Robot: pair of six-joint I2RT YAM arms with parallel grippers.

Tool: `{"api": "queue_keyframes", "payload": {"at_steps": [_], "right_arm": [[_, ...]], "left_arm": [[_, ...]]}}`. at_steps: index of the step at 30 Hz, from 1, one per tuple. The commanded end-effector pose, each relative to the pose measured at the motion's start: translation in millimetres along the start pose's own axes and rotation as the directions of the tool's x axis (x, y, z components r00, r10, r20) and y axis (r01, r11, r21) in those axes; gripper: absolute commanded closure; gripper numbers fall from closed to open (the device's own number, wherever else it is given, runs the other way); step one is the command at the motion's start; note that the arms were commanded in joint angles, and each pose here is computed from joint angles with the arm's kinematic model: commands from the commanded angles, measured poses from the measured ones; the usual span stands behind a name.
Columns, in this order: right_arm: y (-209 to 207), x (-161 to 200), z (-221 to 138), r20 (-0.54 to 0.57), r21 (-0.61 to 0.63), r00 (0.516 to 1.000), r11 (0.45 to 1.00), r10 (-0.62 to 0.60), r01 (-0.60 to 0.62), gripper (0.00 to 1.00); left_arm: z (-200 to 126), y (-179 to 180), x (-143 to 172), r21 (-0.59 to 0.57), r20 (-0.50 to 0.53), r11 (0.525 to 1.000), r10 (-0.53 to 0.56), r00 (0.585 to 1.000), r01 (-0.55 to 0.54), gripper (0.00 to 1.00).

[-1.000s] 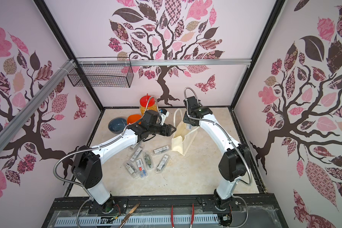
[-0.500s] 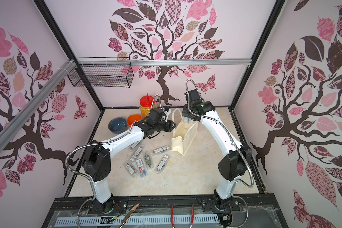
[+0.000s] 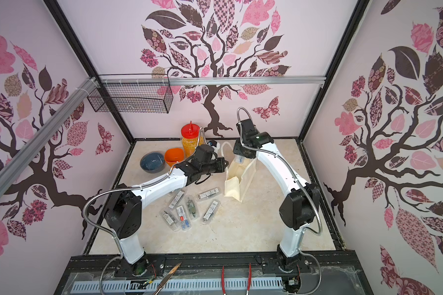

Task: Put the compass set into the canvas bag
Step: Place the compass set in the canvas bag.

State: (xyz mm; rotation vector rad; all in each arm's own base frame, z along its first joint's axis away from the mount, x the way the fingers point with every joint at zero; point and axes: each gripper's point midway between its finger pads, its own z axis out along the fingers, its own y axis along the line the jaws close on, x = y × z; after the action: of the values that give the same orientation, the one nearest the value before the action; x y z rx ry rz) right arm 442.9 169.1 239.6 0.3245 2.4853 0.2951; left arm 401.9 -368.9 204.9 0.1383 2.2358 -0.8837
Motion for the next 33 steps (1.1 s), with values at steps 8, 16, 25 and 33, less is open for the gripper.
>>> {"api": "queue_keyframes", "payload": {"at_steps": [8,16,25,33], "right_arm": [[-8,22,6,-0.043,0.011,0.999,1.000,-0.008,0.008,0.60],[-8,28,12,-0.065,0.011,0.996,0.998,-0.056,0.057,0.60],[-9,22,10,-0.058,0.029,0.996,0.997,-0.071,0.072,0.58],[9,20,13,-0.045,0.002,0.995,0.996,-0.085,0.085,0.56]], "left_arm": [[-16,-27,8,0.021,0.116,0.996,-0.088,0.989,0.086,1.00],[-17,-22,10,0.017,0.124,0.995,-0.098,0.987,0.097,1.00],[-17,-21,14,0.021,0.113,0.996,-0.090,0.989,0.088,1.00],[-16,-21,18,0.024,0.100,0.996,-0.086,0.991,0.084,1.00]]}}
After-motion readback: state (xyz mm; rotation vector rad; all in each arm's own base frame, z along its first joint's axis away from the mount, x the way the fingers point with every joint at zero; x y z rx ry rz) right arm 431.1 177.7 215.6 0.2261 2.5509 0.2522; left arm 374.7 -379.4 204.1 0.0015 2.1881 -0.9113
